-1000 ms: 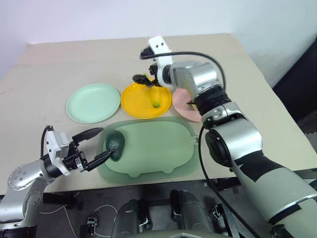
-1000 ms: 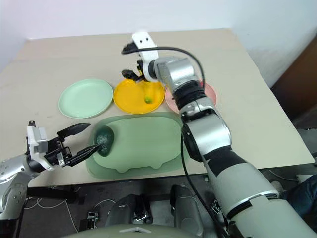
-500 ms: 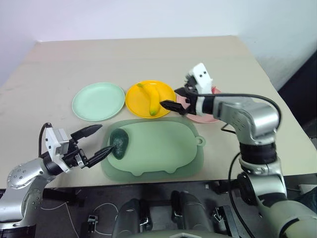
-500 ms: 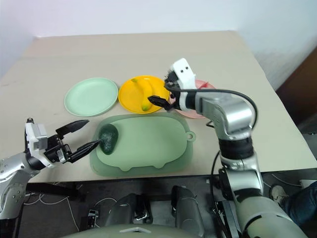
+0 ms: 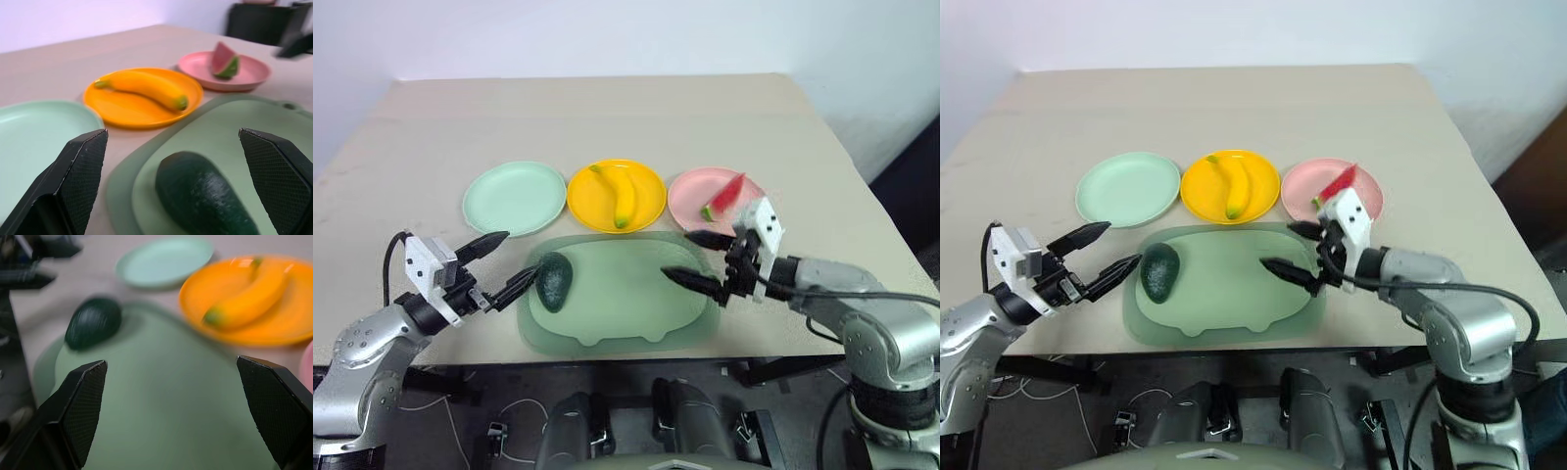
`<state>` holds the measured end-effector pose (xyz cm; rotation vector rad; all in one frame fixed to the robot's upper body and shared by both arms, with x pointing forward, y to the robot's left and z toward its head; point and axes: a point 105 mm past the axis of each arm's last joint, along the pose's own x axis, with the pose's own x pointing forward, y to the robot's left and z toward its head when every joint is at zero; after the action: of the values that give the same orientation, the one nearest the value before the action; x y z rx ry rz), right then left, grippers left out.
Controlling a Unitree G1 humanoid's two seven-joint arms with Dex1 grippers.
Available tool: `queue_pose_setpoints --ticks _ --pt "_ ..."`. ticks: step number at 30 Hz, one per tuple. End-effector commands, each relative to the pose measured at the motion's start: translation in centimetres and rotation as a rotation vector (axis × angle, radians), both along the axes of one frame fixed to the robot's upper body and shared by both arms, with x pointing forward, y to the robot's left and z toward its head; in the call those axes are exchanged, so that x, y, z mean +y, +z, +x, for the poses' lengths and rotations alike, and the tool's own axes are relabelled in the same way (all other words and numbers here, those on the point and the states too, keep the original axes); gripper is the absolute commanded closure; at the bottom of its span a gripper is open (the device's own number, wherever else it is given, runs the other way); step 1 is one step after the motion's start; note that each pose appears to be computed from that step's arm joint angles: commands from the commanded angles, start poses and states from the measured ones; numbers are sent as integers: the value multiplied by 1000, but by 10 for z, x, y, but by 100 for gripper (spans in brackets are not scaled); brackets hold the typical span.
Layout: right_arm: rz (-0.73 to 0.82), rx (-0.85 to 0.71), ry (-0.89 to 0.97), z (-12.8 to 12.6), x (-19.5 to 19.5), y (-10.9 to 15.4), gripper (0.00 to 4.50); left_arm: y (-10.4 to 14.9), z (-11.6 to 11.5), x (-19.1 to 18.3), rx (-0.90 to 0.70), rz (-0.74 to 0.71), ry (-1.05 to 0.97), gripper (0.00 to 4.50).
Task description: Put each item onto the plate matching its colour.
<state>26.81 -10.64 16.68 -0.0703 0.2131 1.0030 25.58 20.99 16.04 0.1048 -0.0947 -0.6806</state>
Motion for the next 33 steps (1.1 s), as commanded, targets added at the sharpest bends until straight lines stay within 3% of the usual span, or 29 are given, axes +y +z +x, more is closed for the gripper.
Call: queue_pose_setpoints --ticks 1,7,16,26,33 --pt "56 -103 69 -10 10 21 3 8 -2 -2 -22 5 30 0" --pt "101 -123 189 -26 16 26 3 8 0 -4 -29 18 115 0" --pt "46 -186 275 -36 23 20 3 -8 4 22 83 -35 159 0" --pt "36 -235 201 -18 24 20 3 -14 3 -46 108 -114 35 0" --pt "25 -255 172 -10 23 22 3 -31 15 -51 162 -125 37 0"
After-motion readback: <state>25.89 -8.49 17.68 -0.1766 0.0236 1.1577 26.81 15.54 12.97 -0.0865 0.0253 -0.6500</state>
